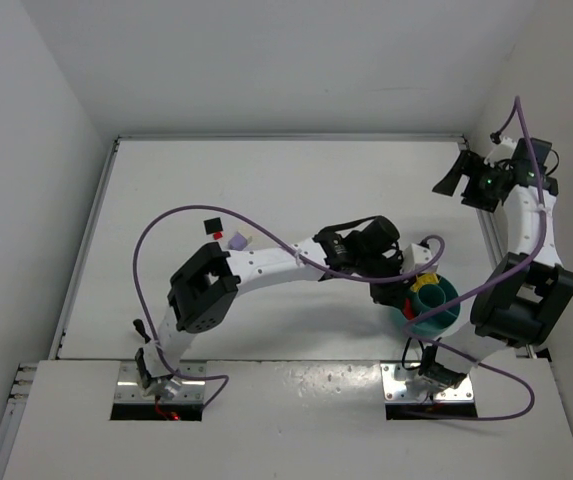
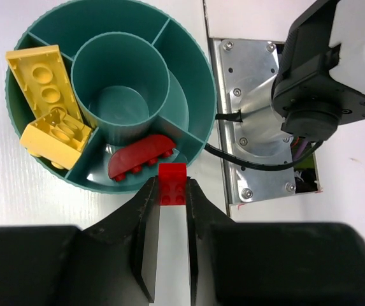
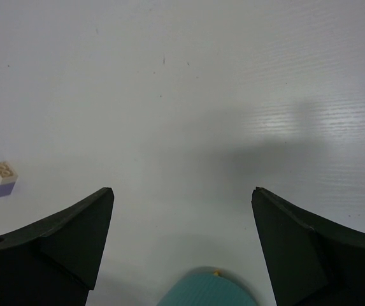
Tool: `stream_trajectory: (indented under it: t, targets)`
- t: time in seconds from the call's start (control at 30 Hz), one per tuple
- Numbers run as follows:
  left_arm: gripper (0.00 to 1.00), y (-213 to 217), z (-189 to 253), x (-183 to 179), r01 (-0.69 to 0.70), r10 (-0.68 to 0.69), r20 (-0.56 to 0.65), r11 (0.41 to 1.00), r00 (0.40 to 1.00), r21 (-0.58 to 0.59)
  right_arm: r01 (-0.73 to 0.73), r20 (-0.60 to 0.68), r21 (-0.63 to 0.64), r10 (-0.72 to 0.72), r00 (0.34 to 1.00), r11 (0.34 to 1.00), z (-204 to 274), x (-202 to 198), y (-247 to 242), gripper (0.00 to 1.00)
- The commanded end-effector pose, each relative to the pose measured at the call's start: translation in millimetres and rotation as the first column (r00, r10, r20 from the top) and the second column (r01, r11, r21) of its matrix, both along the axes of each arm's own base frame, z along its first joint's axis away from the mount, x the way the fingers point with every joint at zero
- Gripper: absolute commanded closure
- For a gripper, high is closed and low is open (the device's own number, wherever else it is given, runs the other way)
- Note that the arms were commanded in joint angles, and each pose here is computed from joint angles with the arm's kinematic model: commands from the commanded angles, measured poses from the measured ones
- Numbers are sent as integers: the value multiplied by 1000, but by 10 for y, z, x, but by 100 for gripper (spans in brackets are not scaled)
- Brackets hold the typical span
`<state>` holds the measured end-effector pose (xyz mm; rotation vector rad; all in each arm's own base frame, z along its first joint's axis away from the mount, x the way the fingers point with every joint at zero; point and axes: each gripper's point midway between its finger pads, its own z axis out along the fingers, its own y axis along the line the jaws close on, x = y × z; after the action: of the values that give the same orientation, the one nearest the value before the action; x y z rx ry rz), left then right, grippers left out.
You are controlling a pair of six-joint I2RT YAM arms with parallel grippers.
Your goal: Sort the legos into containers by color
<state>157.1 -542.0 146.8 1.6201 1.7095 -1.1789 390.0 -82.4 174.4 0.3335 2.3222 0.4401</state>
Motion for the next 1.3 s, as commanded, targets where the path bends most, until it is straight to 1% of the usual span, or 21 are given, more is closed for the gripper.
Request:
stream_trajectory:
  t: [0.0, 0.03, 0.07, 0.23, 0.3, 0.4, 0.47, 0.5, 0.53, 0.63, 0.73, 0.8, 0.83, 0.87, 0.97, 1.07, 1.17, 1.27]
  targets:
    - [92, -133, 167, 30, 6, -5, 23, 999, 1000, -54, -4, 67, 1, 4, 998, 1000, 191, 23, 4, 10]
    - [92, -148, 205, 37, 6, -5, 27, 998, 1000, -62, -4, 58, 6, 4, 998, 1000, 152, 5, 12, 10]
    - [92, -153, 147, 40, 6, -5, 23, 999, 1000, -53, -4, 57, 6, 4, 998, 1000, 151, 4, 12, 10]
    - [85, -234, 154, 78, 6, -5, 28, 998, 1000, -64, -1, 60, 12, 0, 998, 1000, 158, -2, -9, 10]
    - [85, -257, 80, 89, 6, -5, 23, 999, 1000, -54, -1, 60, 12, 0, 998, 1000, 158, -2, -9, 10]
    - [81, -282, 102, 101, 6, -5, 25, 998, 1000, -57, -1, 60, 12, 0, 998, 1000, 158, -2, -9, 10]
    - [75, -293, 23, 106, 6, -5, 17, 999, 1000, -40, -1, 60, 12, 0, 998, 1000, 158, -2, -9, 10]
    - [73, -312, 73, 115, 6, -5, 22, 999, 1000, -51, -1, 60, 12, 0, 998, 1000, 158, -2, -9, 10]
    - [68, -320, 42, 119, 6, -5, 18, 999, 1000, -43, -1, 60, 12, 0, 998, 1000, 158, -2, -9, 10]
    - [62, -321, 86, 180, -3, 4, 23, 999, 1000, -53, 8, 60, 12, -9, 998, 1000, 158, -10, -44, 10]
    - [58, -281, 107, 301, -24, 26, 22, 998, 999, -51, 2, 55, 22, -3, 998, 1000, 131, -3, -33, 10]
    - [54, -262, 141, 292, -25, 26, 21, 998, 999, -50, 2, 55, 22, -3, 998, 1000, 130, -3, -33, 10]
    - [50, -243, 245, 389, -45, 47, 35, 997, 998, -67, 2, 55, 22, -3, 998, 1000, 130, -3, -33, 10]
    - [50, -219, 246, 459, -57, 60, 35, 996, 998, -67, 2, 55, 22, -3, 998, 1000, 130, -3, -33, 10]
    - [45, -112, 371, 648, -94, 97, 39, 993, 995, -75, 2, 47, 26, -3, 999, 1000, 97, 3, -36, 10]
    - [42, 9, 539, 778, -117, 122, 53, 989, 991, -89, 2, 39, 30, -4, 999, 1000, 63, 8, -39, 10]
    - [40, 125, 572, 926, -137, 142, 51, 987, 989, -86, 2, 37, 31, -4, 999, 1000, 56, 31, -50, 10]
    - [40, 163, 606, 880, -121, 126, 52, 988, 991, -91, 3, 28, 35, -4, 1000, 999, 16, 62, -66, 10]
